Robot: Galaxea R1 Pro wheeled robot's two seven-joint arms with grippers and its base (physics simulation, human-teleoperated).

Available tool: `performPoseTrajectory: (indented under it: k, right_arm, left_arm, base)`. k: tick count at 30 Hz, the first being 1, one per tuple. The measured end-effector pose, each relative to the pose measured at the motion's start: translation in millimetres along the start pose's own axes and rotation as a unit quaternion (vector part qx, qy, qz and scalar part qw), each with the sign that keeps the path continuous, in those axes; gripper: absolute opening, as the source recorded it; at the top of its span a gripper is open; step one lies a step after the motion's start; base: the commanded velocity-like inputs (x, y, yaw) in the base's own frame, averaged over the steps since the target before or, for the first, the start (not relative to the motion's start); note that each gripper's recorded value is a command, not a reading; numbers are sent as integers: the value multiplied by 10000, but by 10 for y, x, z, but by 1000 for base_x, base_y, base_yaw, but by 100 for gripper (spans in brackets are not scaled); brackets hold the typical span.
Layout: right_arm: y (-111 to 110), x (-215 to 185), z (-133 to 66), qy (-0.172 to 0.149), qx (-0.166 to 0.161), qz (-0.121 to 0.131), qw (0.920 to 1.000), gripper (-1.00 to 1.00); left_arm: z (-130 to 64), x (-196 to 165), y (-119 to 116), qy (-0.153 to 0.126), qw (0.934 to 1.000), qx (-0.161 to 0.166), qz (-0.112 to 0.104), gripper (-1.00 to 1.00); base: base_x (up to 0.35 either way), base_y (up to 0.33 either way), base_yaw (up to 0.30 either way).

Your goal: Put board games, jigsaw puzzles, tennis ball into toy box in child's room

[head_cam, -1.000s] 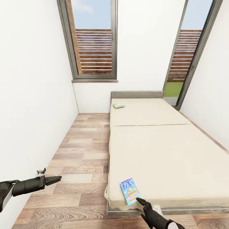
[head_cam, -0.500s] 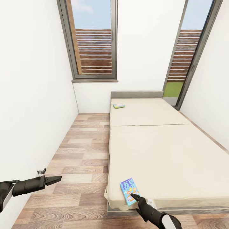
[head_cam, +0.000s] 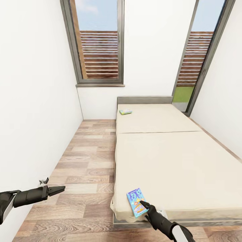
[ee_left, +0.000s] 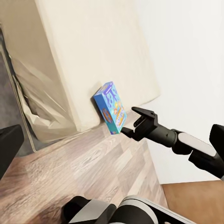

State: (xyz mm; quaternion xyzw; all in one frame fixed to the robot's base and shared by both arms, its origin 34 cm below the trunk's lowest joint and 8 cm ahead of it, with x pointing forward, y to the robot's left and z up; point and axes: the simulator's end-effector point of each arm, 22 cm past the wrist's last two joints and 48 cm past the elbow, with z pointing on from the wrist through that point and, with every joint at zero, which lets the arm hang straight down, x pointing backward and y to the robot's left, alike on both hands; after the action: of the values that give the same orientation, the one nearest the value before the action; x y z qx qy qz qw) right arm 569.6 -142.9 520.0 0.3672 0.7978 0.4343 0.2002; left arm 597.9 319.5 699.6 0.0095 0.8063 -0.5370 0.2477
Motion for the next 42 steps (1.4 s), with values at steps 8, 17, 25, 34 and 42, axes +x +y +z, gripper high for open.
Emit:
performPoseTrajectory:
  k: [8, 17, 25, 34, 42]
  right_arm:
    - [-2, -27, -11, -32, -13, 14, 10000, 100]
    - [-4, -30, -13, -40, -16, 28, 10000, 100]
    - [-11, -31, -14, -43, -4, 35, 10000, 100]
    - [-17, -27, -13, -39, 3, 42, 10000, 100]
    - [-21, -25, -13, -36, 13, 38, 10000, 100]
  left_arm:
    - [0, 0, 0, 0, 10000, 0, 3, 100]
    - [2, 1, 3, 1, 10000, -5, 2, 100]
    - [7, 5, 4, 8, 10000, -10, 2, 100]
    - [10, 7, 6, 13, 10000, -13, 1, 100]
    - [10, 8, 6, 14, 10000, -13, 1, 100]
  base:
    - [0, 0, 0]
    - [0, 0, 0]
    - [29, 0, 0]
    - [15, 0, 0]
    - [1, 0, 0]
